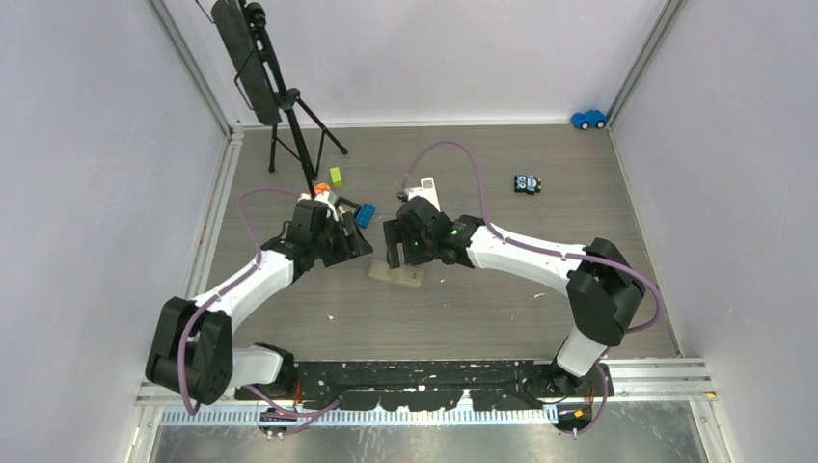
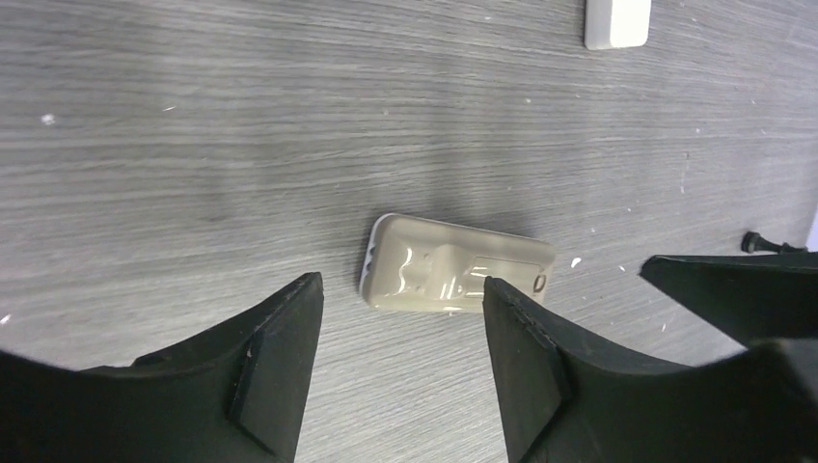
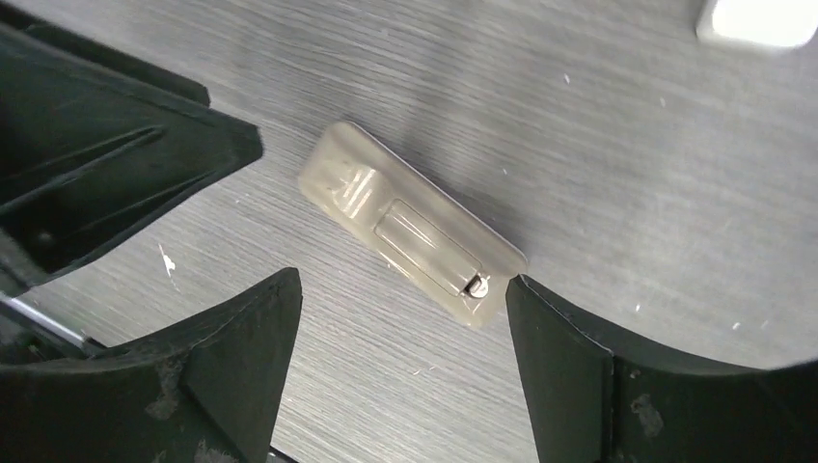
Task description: Load the batteries into the remote control
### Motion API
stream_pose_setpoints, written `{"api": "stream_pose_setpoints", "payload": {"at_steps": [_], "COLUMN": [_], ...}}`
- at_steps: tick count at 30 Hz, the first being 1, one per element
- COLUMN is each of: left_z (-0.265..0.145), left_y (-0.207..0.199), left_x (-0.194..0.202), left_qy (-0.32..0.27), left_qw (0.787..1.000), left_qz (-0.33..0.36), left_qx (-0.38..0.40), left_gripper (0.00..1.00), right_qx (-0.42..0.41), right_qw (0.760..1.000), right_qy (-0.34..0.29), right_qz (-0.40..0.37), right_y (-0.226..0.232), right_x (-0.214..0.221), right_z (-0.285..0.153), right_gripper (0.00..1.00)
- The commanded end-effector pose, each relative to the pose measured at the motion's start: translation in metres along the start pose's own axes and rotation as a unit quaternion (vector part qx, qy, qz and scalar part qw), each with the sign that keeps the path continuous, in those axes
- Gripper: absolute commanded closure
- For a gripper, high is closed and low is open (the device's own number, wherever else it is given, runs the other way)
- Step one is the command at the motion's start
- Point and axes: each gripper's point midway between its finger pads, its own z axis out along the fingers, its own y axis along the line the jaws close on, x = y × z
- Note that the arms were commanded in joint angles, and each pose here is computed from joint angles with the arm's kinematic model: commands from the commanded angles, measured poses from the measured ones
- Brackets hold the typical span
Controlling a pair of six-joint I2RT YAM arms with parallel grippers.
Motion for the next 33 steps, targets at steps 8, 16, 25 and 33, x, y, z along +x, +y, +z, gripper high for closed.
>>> {"api": "stream_pose_setpoints", "payload": {"at_steps": [8, 16, 25, 33], "left_z": [-0.029, -0.035, -0.040, -0.043], "left_y": [0.028, 0.024, 0.022, 0.014], "left_x": [-0.019, -0.023, -0.025, -0.021], "left_qy": [-0.053, -0.051, -0.057, -0.048], "left_qw": [0.996, 0.996, 0.996, 0.997], "left_qz": [-0.050, -0.051, -0.052, -0.055], "left_qx": [-0.055, -0.043, -0.039, -0.019], "left_gripper": [0.31, 0.31, 0.31, 0.31], "right_qx": [-0.070, -0.042, -0.029, -0.016], "right_qw": [0.935, 0.916, 0.911, 0.944], "right_qy": [0.140, 0.178, 0.220, 0.192], "right_qz": [-0.319, -0.356, -0.348, -0.269], "right_y": [0.005, 0.001, 0.003, 0.007], "right_x": [0.030, 0.036, 0.039, 0.027], "right_z": [0.015, 0.046, 0.057, 0.061], "right_gripper": [0.11, 0.15, 0.34, 0.61]}}
